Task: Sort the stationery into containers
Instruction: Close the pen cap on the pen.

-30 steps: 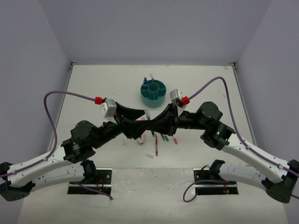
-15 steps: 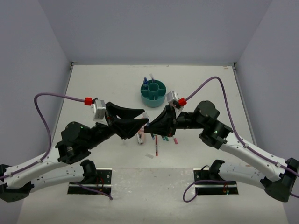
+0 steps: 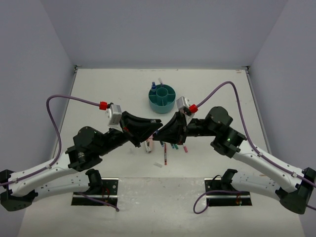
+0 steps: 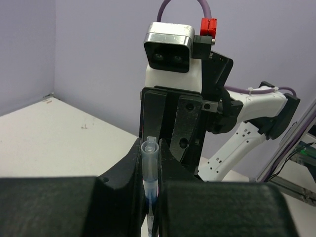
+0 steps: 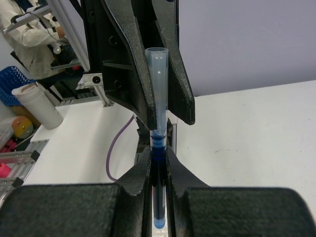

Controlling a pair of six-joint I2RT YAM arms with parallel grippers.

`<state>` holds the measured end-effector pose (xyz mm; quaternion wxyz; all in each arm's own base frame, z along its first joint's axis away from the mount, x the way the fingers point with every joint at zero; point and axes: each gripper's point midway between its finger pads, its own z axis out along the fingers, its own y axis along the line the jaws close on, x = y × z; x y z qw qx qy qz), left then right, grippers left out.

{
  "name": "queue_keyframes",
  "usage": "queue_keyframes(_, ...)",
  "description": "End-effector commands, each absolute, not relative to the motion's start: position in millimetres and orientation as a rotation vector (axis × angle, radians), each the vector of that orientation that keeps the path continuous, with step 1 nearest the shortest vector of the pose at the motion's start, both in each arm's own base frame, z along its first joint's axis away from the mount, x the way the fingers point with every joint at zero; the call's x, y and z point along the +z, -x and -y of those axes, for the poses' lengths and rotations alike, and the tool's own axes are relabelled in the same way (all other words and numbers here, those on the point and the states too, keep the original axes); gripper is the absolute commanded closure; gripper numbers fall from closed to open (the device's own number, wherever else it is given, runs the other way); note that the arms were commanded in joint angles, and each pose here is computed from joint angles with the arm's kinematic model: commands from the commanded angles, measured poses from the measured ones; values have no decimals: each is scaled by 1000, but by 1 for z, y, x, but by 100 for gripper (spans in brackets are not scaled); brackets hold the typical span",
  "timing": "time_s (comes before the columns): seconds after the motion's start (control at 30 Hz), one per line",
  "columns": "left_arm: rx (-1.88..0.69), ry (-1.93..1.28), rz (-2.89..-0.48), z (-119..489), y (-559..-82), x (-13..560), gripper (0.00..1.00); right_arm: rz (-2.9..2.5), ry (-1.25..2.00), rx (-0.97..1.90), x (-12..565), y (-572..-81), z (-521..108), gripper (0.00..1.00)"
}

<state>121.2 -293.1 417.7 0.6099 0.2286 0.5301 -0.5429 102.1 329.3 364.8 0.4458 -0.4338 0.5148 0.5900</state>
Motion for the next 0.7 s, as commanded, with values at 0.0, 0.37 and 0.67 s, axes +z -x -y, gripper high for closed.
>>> queue_keyframes(0.0, -1333, -565, -1249, 310, -114, 388, 100, -1103, 935, 1409, 424, -106, -315, 100)
queue_keyframes(0.37, -1510, -664, -1440, 352, -87, 274, 100, -1042, 671, 1314, 527, -142, -299, 100)
queue_keyframes(0.67, -1192, -534, -1446, 312, -127, 337, 100, -1193, 955, 1365, 381, -121, -320, 100)
